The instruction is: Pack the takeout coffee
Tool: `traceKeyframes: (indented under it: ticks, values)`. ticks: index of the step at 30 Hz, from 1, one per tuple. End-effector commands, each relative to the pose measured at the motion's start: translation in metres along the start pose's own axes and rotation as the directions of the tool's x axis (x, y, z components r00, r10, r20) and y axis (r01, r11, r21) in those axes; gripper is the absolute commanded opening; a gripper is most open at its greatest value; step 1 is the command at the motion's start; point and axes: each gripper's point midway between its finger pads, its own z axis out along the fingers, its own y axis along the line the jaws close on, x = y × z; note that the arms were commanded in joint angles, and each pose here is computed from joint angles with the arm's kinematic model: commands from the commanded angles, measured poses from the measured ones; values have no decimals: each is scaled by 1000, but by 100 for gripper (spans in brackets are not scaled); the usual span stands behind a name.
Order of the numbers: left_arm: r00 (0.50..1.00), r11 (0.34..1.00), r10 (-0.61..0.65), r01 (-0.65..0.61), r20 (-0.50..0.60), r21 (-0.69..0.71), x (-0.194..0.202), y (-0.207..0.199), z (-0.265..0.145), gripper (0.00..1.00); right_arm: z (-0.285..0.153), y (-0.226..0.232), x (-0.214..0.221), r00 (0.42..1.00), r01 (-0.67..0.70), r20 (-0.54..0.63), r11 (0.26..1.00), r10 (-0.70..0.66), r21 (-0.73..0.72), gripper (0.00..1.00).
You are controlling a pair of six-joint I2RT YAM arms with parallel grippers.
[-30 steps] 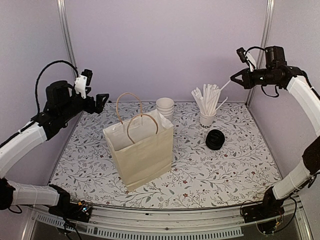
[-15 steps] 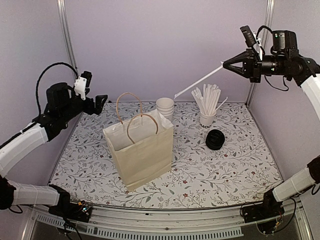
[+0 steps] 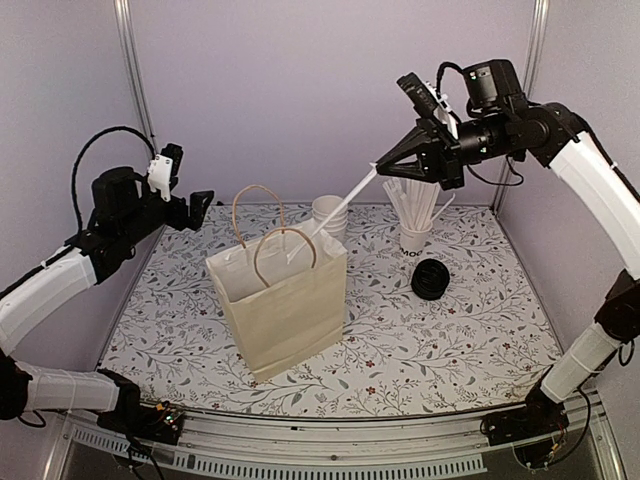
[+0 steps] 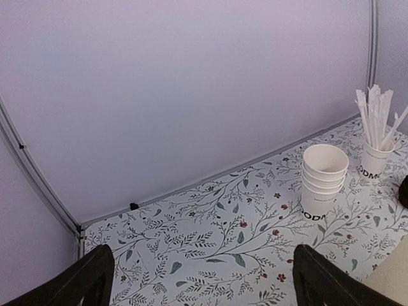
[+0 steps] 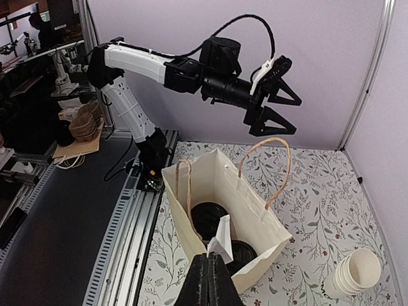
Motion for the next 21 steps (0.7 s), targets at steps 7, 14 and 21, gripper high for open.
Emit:
traceKeyframes:
  ticks: [7,14,21]
  values:
    - [1000,1000,2,-3,21,25,-1,-2,-1,99,26,-72,36,986,-94,-125,986,111,136,99]
    - [1000,998,-9,7,28,65,-4,-8,-1,99,-62,-129,50,991,-73,-71,896,115,437,99]
    - [999,996,-17,14,34,88,-6,-12,-1,99,-181,-207,155,939,-165,-29,523,343,836,87]
